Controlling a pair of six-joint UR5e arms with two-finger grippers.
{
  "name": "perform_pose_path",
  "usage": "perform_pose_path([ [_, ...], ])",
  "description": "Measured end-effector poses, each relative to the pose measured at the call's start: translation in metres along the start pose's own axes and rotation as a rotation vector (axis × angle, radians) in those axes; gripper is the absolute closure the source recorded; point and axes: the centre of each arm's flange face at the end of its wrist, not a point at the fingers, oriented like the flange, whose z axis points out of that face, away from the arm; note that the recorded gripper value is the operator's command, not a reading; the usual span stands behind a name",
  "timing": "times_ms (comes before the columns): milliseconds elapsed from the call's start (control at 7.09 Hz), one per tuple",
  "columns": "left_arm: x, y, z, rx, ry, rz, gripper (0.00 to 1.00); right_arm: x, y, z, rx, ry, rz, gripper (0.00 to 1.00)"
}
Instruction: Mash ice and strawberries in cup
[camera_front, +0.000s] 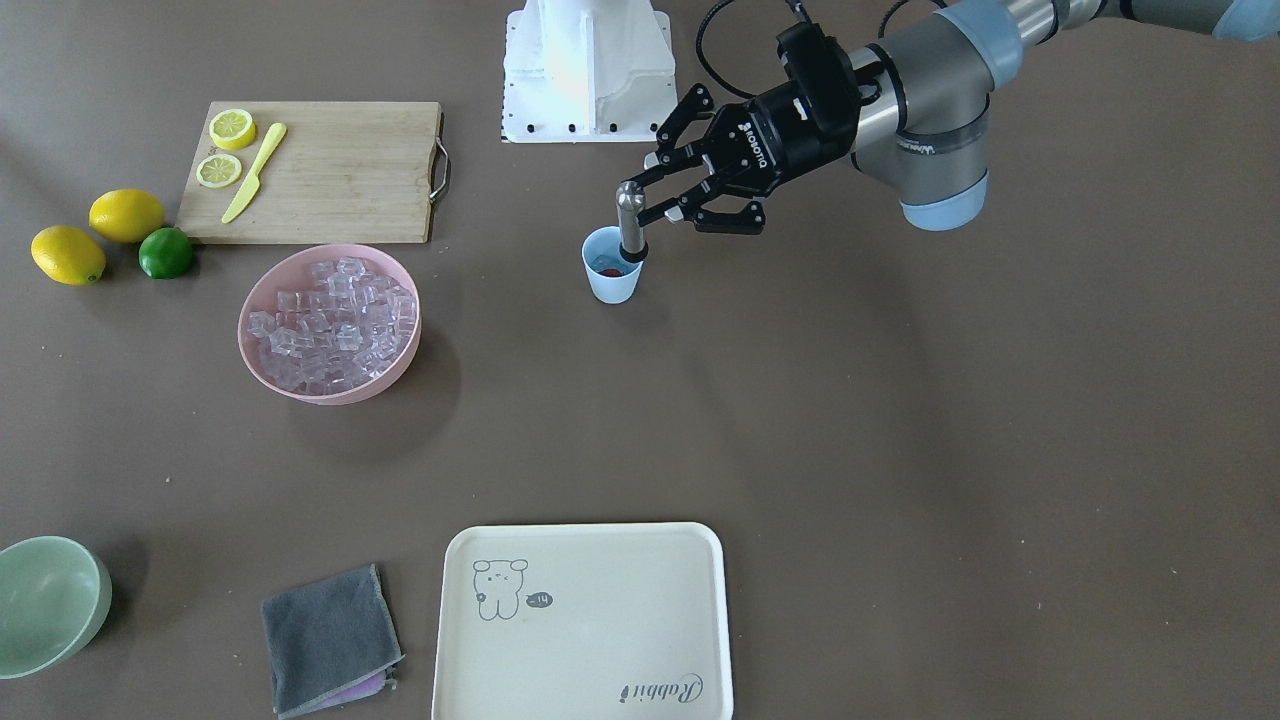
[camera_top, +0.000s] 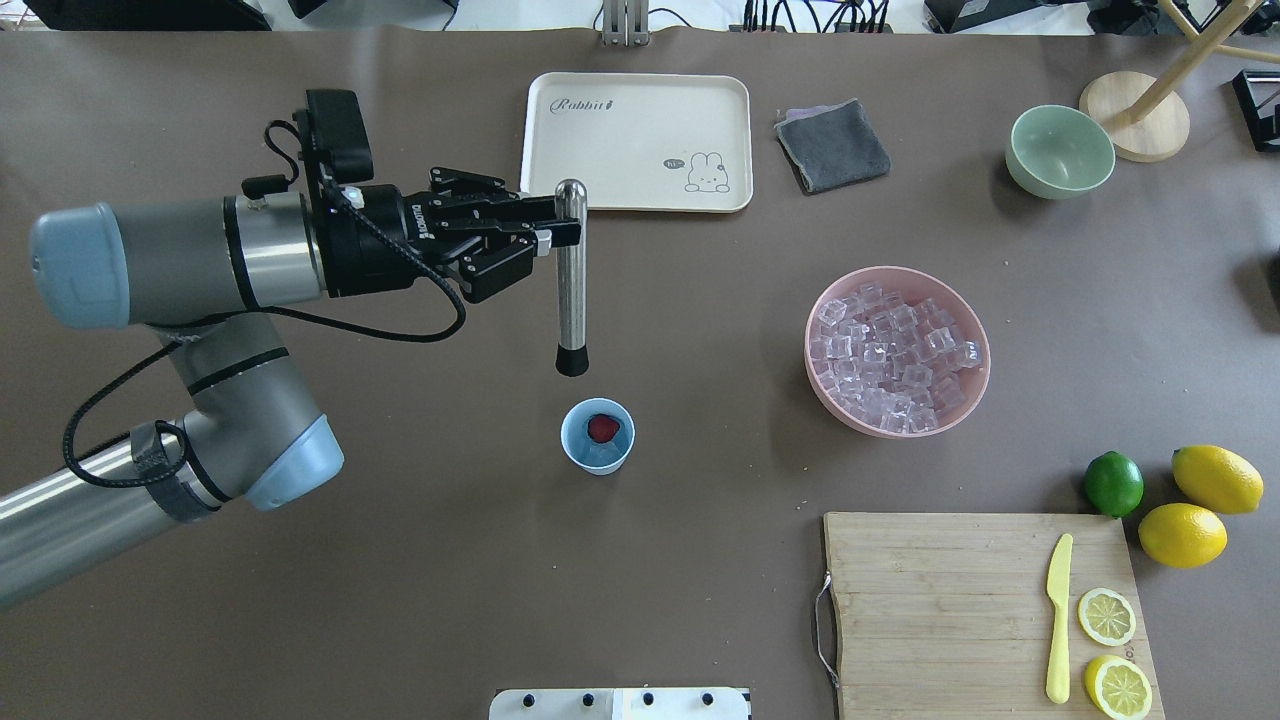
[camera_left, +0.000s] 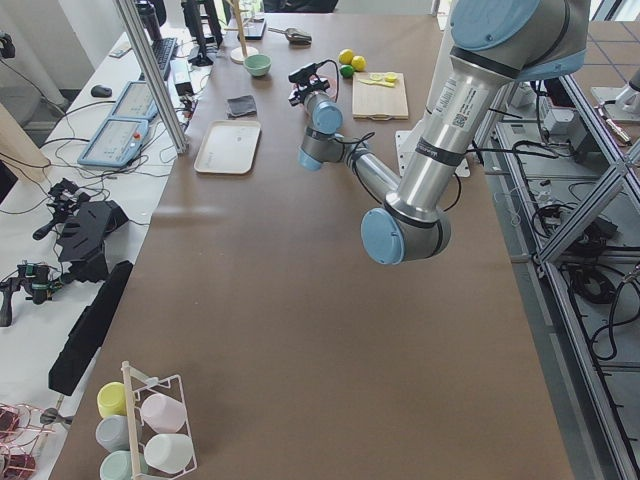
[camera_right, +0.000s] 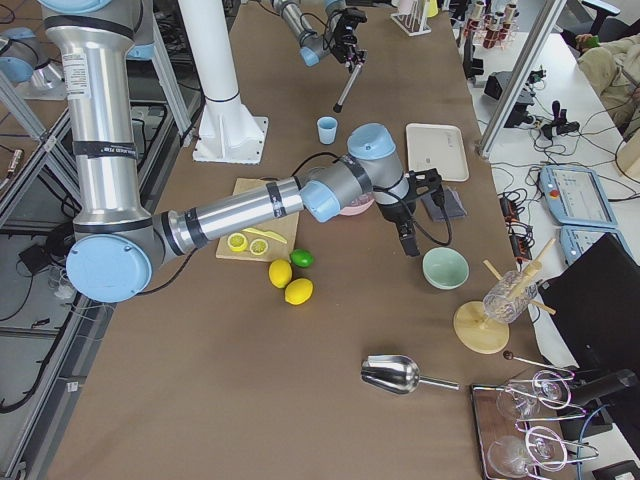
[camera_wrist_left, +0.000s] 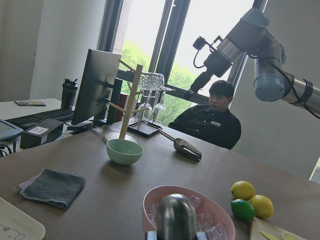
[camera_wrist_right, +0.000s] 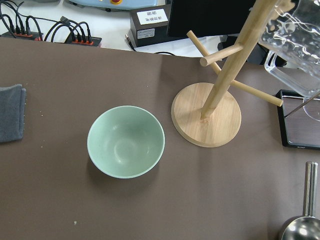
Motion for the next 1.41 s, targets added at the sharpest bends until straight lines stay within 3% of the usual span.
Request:
perform_pose_path([
  [423,-0.060,-0.073,-0.036,-0.107,-0.147,-0.089,1.00,-0.002,0.001,0.001,-0.006,-0.006,0.009,0.00],
  [846,-0.107,-0.099,-0.064,-0.171,-0.278,-0.194,1.00,-0.002,0.002,0.002,-0.006,-0.003,0.012,0.00],
  [1410,-0.200,-0.150,-0.166,-0.319,-0.430,-0.380,1.00,-0.001,0.002,0.003,-0.008,0.001,0.013,0.00],
])
